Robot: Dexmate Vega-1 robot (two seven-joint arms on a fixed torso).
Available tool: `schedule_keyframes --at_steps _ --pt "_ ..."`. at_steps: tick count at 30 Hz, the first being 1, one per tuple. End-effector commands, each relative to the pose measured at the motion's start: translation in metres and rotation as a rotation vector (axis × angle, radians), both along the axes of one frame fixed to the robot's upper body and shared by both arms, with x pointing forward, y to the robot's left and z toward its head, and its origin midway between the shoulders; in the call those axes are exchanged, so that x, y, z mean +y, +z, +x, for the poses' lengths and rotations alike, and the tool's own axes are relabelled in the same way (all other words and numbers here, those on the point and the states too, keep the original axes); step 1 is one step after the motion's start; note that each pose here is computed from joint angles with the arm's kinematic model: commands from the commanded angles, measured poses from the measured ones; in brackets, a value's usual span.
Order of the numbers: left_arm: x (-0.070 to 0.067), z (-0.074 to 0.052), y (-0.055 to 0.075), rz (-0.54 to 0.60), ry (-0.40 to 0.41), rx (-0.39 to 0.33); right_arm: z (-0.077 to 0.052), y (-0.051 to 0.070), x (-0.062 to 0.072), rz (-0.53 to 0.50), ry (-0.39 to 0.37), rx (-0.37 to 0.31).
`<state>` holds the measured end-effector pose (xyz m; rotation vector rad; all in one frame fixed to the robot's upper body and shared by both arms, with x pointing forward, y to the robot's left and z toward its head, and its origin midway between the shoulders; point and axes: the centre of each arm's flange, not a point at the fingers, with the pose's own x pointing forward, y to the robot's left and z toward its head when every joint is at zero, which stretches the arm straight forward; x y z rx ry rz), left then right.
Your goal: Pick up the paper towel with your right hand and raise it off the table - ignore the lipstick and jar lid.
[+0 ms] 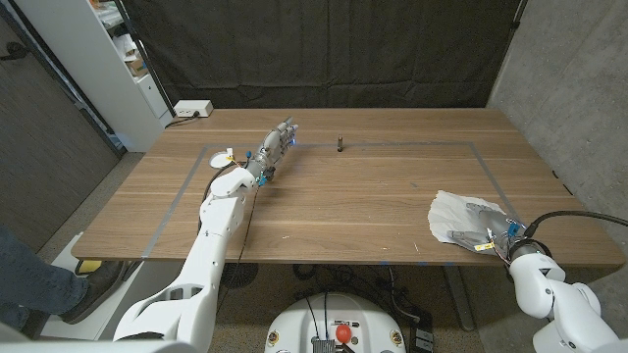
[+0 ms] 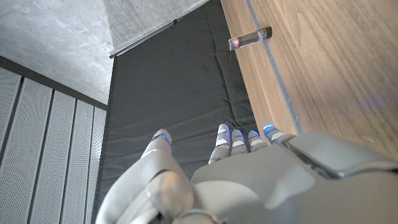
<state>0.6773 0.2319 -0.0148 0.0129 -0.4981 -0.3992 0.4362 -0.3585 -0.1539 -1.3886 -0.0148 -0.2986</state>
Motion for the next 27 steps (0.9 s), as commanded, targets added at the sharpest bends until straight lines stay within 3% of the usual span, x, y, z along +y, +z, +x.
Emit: schedule_keyframes --at_steps 1,27 --pt "-0.003 0.005 0.000 0.004 -0.002 0.010 0.009 -0.003 -0.004 0.015 -0.014 0.045" --pt "-0.003 0.007 -0.002 0.009 -0.003 0.020 0.016 -0.014 -0.007 -0.018 -0.057 0.085"
